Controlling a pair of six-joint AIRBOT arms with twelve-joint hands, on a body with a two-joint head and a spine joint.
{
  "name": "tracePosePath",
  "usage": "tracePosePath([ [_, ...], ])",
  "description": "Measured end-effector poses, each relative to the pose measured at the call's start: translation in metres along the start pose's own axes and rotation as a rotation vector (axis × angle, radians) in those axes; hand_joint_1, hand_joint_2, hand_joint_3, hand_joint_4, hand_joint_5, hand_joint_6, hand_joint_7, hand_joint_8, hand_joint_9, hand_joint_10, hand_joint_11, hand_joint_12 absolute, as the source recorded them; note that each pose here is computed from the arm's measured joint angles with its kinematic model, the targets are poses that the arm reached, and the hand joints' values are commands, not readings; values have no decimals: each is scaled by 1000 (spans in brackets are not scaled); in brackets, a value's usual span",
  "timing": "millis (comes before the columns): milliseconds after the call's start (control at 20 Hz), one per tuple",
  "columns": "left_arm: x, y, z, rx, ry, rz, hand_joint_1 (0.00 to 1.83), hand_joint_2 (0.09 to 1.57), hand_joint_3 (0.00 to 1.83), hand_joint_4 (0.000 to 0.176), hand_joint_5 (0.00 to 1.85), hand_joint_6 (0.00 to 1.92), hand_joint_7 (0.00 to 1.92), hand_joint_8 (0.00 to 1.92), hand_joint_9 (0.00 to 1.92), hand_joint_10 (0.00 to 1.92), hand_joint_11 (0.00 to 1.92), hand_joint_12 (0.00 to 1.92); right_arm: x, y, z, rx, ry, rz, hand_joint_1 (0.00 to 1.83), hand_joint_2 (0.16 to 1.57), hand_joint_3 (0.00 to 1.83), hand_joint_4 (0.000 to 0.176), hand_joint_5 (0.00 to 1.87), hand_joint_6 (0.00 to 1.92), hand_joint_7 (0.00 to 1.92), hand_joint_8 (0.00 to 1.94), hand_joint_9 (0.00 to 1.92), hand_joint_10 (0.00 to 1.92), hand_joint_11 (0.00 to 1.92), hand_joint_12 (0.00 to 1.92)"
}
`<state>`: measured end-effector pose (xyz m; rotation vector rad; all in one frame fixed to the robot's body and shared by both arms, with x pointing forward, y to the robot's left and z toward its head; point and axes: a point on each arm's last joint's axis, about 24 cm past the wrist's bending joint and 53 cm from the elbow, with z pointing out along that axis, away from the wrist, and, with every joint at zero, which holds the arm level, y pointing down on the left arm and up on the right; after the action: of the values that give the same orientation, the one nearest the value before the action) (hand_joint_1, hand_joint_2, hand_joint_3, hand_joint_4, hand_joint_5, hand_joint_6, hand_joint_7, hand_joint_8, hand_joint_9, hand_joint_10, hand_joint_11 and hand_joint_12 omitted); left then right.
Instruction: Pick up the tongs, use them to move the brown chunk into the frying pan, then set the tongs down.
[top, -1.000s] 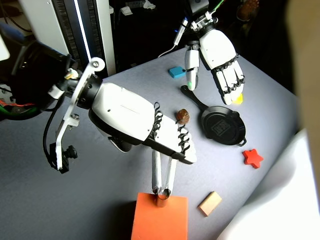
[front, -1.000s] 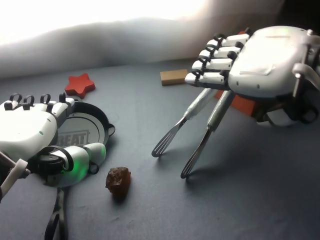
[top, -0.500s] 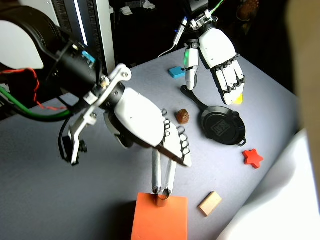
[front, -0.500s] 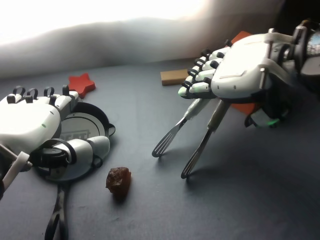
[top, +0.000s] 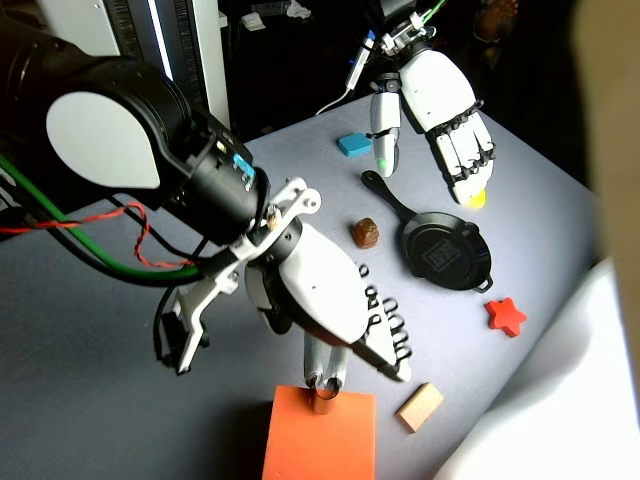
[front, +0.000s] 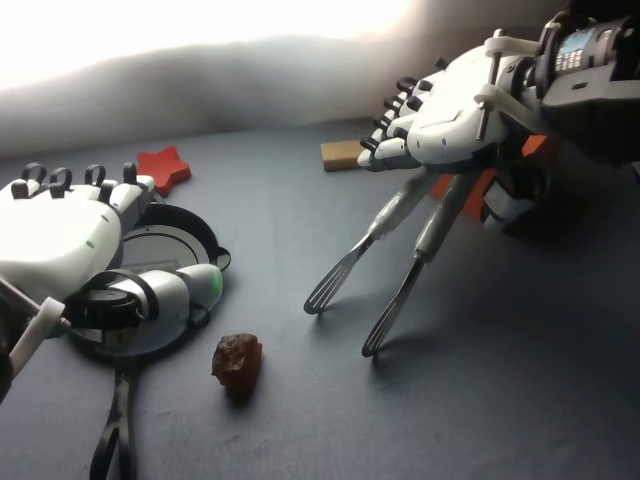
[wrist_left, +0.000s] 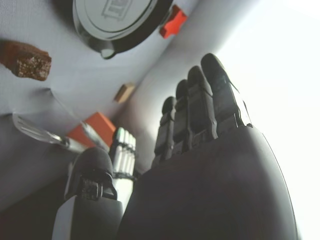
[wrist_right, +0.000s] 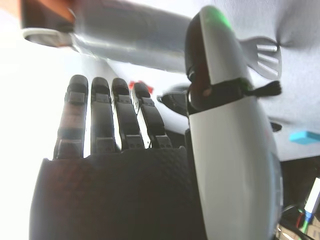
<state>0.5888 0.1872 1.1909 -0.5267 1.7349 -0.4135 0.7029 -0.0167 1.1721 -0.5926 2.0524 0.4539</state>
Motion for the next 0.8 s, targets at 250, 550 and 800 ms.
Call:
tracePosePath([
  [250, -9, 2, 6, -13, -20, -20, 0, 1266, 0, 38, 73, 7, 129, 0, 156, 1, 0, 560, 3, 6, 9, -21, 10, -15, 1160, 1005, 0, 0, 0, 0, 0, 0, 0, 0, 0, 0],
  [550, 3, -9, -1, 17, 22, -8, 5, 1273, 0, 22, 83, 6, 139, 1, 147, 0, 0, 513, 10, 3, 24, -24, 27, -27, 1117, 1017, 0, 0, 0, 0, 0, 0, 0, 0, 0, 0],
  [800, 12, -9, -5, 17, 52, -9, 0, 1265, 0, 28, 85, 4, 128, 3, 150, 4, 0, 557, 18, 3, 34, -30, 37, -23, 1148, 995, 0, 0, 0, 0, 0, 0, 0, 0, 0, 0],
])
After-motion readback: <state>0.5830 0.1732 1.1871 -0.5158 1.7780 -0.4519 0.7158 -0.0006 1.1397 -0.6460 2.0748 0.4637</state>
